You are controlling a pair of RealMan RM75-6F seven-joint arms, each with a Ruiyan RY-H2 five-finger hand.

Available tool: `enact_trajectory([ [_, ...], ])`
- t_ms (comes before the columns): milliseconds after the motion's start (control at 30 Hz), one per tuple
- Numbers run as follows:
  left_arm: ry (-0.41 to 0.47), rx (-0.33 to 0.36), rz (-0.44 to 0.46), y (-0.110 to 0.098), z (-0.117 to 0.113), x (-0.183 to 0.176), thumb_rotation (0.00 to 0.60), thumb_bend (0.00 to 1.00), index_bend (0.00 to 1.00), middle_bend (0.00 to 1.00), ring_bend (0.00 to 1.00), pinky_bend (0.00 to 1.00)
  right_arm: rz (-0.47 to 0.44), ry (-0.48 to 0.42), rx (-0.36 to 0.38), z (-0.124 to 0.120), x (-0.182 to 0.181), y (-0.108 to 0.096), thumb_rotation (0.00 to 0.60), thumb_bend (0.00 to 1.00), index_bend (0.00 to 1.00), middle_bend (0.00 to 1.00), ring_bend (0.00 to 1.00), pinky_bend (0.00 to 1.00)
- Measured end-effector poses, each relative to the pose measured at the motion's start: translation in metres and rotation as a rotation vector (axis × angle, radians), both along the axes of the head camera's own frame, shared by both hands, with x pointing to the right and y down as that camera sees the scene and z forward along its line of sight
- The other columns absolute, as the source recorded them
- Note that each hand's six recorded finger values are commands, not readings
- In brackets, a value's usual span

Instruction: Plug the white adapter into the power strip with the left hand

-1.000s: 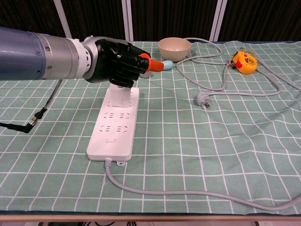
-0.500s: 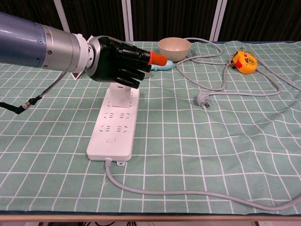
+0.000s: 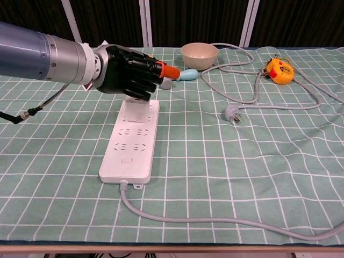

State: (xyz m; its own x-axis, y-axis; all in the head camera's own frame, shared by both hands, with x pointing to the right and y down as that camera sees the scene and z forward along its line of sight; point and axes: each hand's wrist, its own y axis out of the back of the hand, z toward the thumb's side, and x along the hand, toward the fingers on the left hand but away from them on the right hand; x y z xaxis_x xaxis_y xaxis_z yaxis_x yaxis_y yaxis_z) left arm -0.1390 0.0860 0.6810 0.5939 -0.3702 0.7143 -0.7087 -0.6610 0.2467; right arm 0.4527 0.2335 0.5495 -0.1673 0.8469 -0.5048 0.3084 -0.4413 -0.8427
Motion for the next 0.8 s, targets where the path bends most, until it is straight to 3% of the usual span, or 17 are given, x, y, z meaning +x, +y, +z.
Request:
enact_trajectory([
  [800,-0.028,-0.008,-0.01,0.005,0.014,-0.017,0.6,0.27,0.89,1.0,1.0,1.0,-0.003,0.008,0.007,-0.001,0.0,0.0,0.6,0.35,0.0,0.0,0.0,0.0],
])
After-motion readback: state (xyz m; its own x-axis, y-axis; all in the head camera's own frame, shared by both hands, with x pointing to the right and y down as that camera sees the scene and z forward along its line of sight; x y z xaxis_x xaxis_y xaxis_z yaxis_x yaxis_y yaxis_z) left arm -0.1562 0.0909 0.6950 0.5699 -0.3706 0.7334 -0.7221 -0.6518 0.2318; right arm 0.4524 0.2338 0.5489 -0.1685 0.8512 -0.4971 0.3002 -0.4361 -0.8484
